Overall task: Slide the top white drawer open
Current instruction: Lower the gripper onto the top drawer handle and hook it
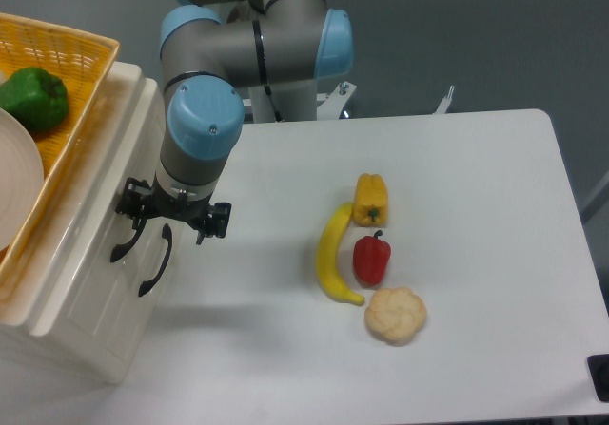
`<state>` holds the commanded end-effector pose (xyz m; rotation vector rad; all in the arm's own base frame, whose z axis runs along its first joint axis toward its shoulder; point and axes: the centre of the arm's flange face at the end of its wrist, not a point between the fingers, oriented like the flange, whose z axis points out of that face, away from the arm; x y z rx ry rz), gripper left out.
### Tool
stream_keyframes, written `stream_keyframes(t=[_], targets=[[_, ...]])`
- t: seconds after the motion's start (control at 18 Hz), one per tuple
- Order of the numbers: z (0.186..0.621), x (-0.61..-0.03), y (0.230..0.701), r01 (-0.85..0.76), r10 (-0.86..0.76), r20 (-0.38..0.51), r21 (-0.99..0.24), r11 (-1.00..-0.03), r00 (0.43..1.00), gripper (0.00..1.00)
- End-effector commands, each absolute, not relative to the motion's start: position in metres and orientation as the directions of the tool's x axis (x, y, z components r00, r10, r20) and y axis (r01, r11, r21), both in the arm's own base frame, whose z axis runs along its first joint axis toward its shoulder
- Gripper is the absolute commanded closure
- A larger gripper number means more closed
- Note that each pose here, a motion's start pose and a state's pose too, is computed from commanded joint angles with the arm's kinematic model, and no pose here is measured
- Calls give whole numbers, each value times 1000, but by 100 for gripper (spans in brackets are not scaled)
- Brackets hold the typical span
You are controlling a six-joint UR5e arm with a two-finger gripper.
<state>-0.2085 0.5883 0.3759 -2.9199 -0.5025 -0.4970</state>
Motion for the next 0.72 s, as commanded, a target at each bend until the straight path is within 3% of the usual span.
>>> stream_keyframes(t=[0.72], targets=[[379, -212, 587, 350, 304, 337, -85, -933, 891, 0]])
